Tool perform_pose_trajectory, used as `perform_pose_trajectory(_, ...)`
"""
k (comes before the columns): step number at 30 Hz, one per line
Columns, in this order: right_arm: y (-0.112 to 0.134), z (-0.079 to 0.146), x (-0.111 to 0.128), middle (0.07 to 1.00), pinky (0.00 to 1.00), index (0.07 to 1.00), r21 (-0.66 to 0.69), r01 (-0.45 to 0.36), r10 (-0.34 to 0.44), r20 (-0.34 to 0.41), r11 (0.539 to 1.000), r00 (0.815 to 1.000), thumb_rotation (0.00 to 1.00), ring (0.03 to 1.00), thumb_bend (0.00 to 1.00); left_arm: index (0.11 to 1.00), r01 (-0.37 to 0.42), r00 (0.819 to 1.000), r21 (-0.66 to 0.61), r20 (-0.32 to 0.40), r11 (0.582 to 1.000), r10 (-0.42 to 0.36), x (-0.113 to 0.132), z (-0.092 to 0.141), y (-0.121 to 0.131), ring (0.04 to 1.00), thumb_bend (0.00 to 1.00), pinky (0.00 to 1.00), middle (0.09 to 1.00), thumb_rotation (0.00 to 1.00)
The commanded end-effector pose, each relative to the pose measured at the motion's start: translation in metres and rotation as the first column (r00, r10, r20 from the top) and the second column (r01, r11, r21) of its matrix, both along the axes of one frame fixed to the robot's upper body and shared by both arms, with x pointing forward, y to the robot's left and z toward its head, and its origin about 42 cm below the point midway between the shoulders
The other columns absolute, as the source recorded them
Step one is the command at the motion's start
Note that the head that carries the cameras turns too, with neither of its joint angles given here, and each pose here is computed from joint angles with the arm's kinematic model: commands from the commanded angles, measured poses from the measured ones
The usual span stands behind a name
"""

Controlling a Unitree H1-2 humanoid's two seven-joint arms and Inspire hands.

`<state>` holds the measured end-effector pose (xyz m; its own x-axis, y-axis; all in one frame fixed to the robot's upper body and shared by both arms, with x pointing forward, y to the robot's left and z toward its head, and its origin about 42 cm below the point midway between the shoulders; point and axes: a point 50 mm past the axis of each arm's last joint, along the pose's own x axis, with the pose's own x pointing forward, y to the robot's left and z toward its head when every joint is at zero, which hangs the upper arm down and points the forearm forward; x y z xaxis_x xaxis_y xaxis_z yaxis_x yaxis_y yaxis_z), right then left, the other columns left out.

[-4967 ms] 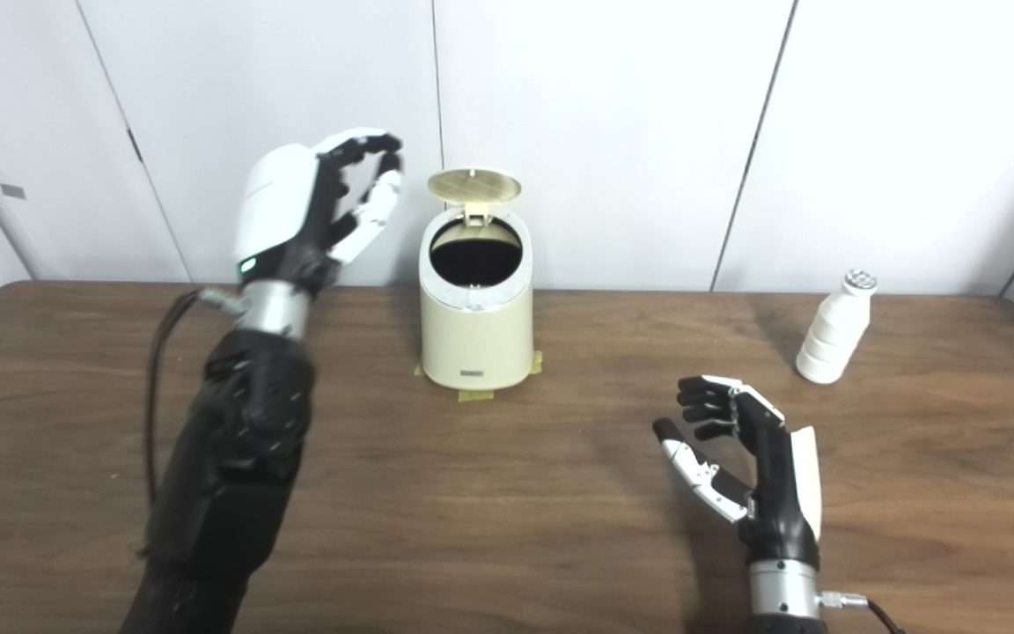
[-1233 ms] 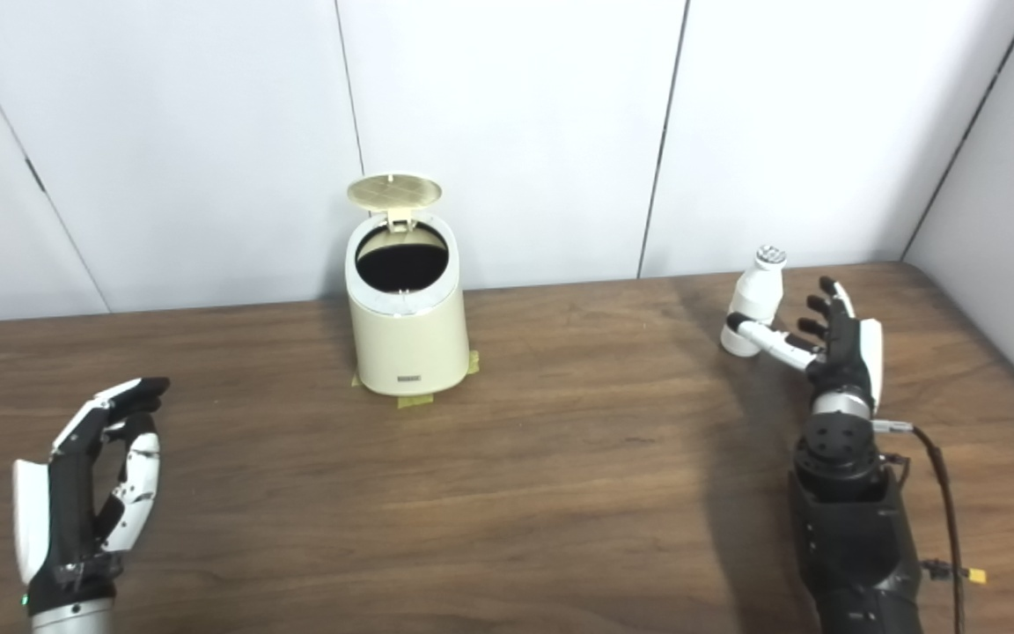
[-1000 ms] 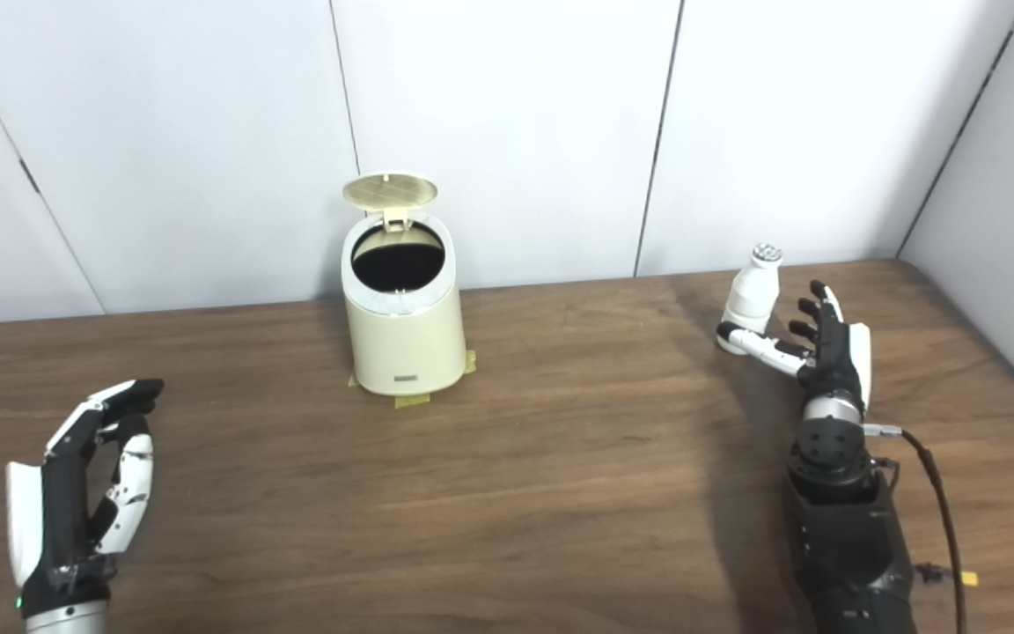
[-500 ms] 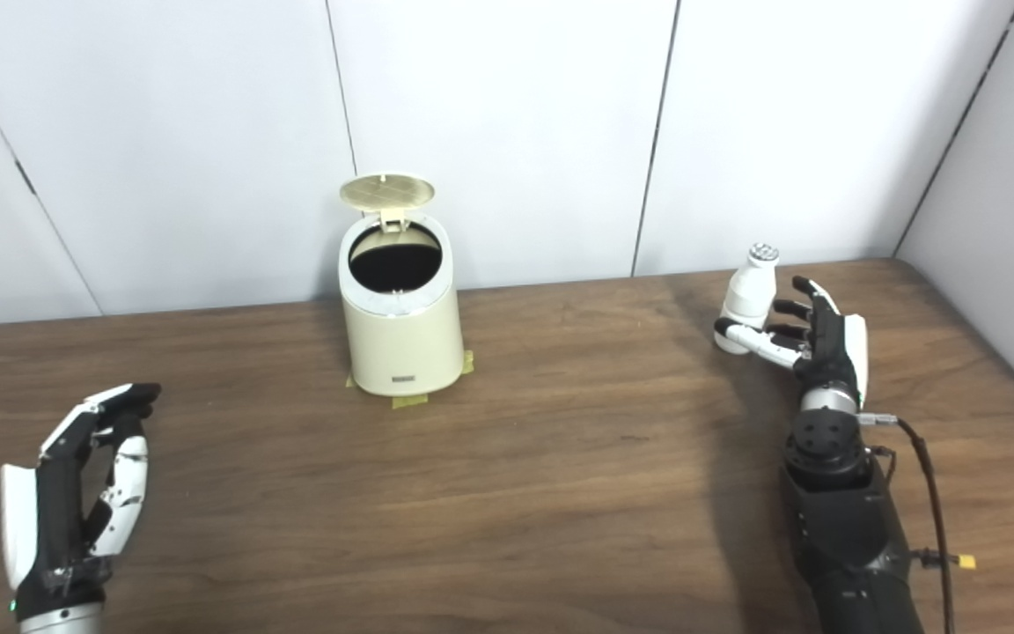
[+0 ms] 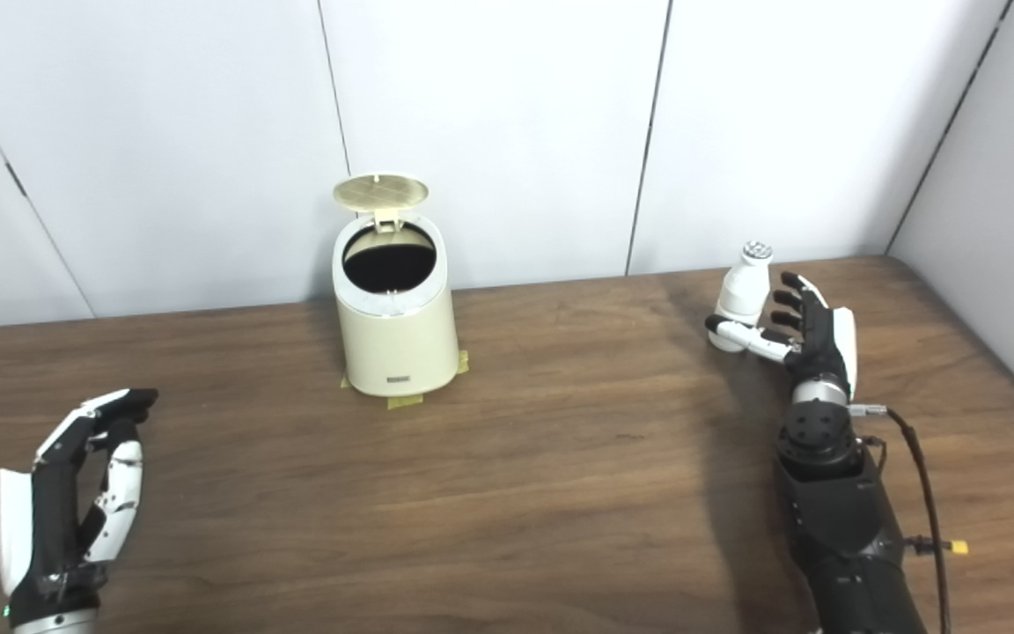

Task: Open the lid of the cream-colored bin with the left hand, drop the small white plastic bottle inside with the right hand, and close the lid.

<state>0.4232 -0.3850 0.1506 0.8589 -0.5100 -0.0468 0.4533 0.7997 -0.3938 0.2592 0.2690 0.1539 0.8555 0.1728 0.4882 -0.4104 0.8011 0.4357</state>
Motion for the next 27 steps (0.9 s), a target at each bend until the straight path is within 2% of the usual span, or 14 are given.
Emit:
perform_pose_trajectory(1,0.000,0.028,0.017,0.836,0.70,0.893,-0.027,-0.037,0.038,0.069,0.999,0.997,0.25,0.790,0.87,0.689,0.006,0.999,0.019,0.037,1.000,-0.007,-0.003,0.007,0.003,0.685,0.19,0.60,0.700,0.76)
perform_pose_trajectory(11,0.002,0.029,0.024,0.849,0.74,0.893,-0.010,-0.038,0.039,0.046,0.999,0.998,0.22,0.810,0.84,0.686,0.003,0.999,0.028,0.038,1.000,-0.004,-0.004,0.006,0.001,0.682,0.18,0.59,0.696,0.74)
perform_pose_trajectory(15,0.002,0.029,0.028,0.794,0.67,0.879,-0.048,-0.042,0.042,-0.001,0.998,0.999,0.27,0.750,0.85,0.686,0.005,0.999,0.019,0.040,1.000,-0.006,-0.004,0.006,0.000,0.683,0.19,0.59,0.696,0.73)
perform_pose_trajectory(22,0.001,0.028,0.034,0.785,0.65,0.838,-0.044,-0.045,0.043,-0.029,0.998,0.999,0.26,0.740,0.86,0.687,0.009,0.999,0.020,0.048,1.000,-0.010,-0.004,0.006,-0.001,0.691,0.18,0.60,0.697,0.71)
perform_pose_trajectory(25,0.002,0.028,0.036,0.782,0.64,0.834,-0.047,-0.043,0.041,-0.032,0.998,0.999,0.25,0.739,0.86,0.688,0.009,0.999,0.018,0.050,1.000,-0.010,-0.004,0.006,-0.001,0.689,0.19,0.60,0.698,0.70)
perform_pose_trajectory(27,0.003,0.028,0.035,0.753,0.60,0.784,-0.047,-0.023,0.023,-0.016,0.999,1.000,0.20,0.703,0.86,0.687,0.009,0.999,0.019,0.051,1.000,-0.010,-0.004,0.007,-0.001,0.684,0.19,0.60,0.697,0.71)
